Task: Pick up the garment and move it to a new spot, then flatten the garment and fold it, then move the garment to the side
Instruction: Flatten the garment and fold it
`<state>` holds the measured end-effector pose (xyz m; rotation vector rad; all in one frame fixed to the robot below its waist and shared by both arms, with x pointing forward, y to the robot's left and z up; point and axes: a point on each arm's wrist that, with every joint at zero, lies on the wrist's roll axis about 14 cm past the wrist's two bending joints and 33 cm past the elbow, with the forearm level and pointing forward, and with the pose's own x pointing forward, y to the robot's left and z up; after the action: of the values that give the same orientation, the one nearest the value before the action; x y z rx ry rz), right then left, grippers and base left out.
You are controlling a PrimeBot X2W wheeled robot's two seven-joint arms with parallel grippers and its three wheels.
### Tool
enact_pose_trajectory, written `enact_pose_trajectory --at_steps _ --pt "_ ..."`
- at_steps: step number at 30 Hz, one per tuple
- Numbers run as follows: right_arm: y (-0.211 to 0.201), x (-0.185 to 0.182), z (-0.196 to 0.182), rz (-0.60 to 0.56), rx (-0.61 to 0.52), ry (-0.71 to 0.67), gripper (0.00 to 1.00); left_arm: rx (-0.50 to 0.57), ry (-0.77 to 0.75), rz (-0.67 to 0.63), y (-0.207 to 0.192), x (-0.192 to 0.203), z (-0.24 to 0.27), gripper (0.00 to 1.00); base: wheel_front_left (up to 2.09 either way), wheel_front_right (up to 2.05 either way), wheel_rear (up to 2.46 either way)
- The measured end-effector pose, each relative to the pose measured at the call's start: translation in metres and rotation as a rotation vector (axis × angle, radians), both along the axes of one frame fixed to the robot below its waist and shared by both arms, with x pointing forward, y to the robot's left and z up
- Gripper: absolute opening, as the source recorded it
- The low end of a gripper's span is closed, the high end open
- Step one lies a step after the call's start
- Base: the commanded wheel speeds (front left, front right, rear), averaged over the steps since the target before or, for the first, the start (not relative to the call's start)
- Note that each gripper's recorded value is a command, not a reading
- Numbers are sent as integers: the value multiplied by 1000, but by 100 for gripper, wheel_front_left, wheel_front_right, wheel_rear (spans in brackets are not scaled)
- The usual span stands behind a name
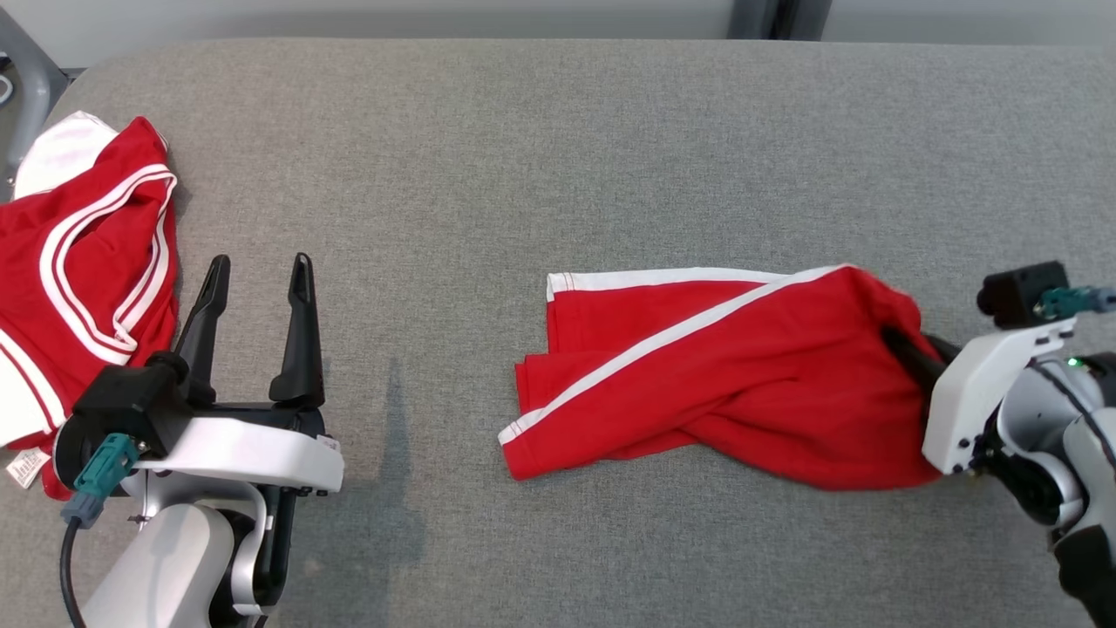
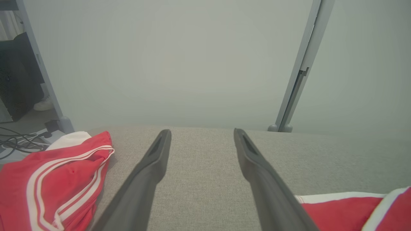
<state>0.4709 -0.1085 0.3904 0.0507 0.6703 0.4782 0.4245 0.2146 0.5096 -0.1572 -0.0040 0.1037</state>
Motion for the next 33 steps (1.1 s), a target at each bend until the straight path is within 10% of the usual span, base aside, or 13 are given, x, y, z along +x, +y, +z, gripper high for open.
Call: enact_pose_trajectory --at_steps 15,31,32,33 --pt "5 57 157 -57 137 -673 0 -13 -44 -33 -13 15 9 100 0 0 0" --pt "-43 -48 23 -284 28 -442 0 -38 -22 -109 -38 22 1 100 0 0 0" --pt "-42 -50 17 -282 20 -426 5 -38 -23 -110 -39 22 1 100 0 0 0" --pt "-41 -52 14 -285 22 -416 40 -38 -23 -110 -39 21 2 100 0 0 0"
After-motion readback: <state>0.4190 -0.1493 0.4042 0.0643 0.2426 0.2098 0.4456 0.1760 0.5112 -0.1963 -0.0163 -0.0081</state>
